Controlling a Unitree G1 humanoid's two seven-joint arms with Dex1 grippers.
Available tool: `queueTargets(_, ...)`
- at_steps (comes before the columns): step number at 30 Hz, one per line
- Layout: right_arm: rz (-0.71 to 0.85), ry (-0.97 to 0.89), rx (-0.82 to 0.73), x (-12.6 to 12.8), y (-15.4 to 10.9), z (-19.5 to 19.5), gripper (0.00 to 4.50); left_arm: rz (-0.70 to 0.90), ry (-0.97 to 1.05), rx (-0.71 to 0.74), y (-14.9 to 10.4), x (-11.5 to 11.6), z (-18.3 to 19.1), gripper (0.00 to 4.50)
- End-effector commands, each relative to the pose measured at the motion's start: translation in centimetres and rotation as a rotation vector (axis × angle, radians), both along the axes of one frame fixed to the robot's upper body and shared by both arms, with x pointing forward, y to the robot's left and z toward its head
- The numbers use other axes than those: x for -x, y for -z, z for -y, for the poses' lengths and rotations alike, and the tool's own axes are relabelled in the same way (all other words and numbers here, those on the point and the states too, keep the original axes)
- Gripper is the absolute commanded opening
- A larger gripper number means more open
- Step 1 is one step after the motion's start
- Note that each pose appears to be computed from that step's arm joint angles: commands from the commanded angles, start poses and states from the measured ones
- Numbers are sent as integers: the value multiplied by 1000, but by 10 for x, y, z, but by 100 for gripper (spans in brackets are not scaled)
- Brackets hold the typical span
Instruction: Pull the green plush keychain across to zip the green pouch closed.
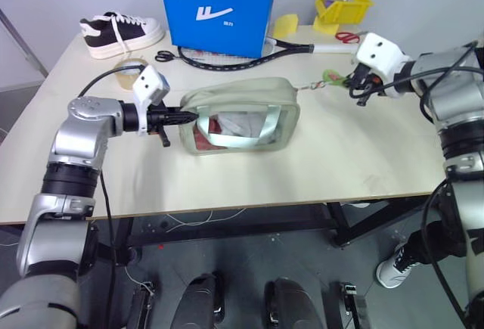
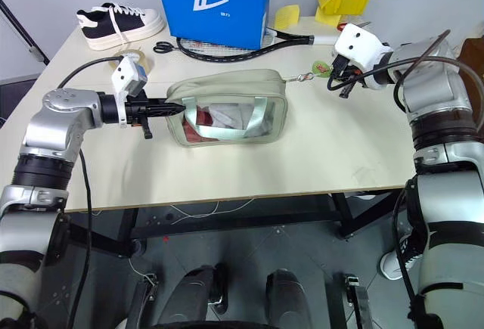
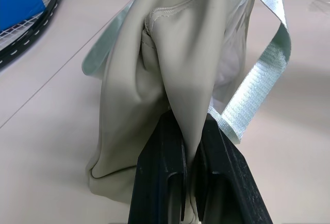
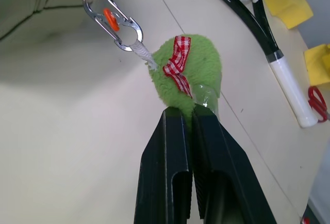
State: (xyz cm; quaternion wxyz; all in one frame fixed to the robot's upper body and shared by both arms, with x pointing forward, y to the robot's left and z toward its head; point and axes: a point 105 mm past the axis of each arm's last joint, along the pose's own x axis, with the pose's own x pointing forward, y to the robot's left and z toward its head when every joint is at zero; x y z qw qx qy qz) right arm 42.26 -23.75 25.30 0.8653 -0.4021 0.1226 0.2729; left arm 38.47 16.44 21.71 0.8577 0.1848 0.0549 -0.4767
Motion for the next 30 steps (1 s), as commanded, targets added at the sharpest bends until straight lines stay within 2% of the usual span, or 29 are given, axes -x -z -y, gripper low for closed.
queueTargets(1, -26, 25, -85, 2, 22, -4, 1, 46, -13, -4, -15, 1, -6, 0)
queueTargets(5, -74, 40, -160, 3, 56, -20, 1, 47, -8, -4, -16, 1, -4, 0)
queueTargets(9, -92, 91, -173, 3, 81, -17, 1, 48, -3, -5, -17, 1, -3, 0)
queueTargets(13, -109, 93, -237, 5, 87, -26, 1, 48, 1, -2, -17, 0, -1, 0)
queueTargets(20, -173, 46, -243, 16, 106, -43, 1, 47, 8, 3, -16, -1, 3, 0)
queueTargets(24, -193, 31, -314, 22, 95, -47, 1, 48, 10, -2, -16, -1, 3, 0)
queueTargets(27, -173, 14, -333, 27, 75, -40, 91, 49, 2, -4, -15, -1, 3, 0)
queueTargets(29, -159, -4, -329, 35, 56, -33, 188, 52, -1, 2, -17, -2, 2, 0)
queueTargets(30, -155, -15, -326, 39, 47, -31, 241, 53, -4, 5, -19, -2, 1, 38)
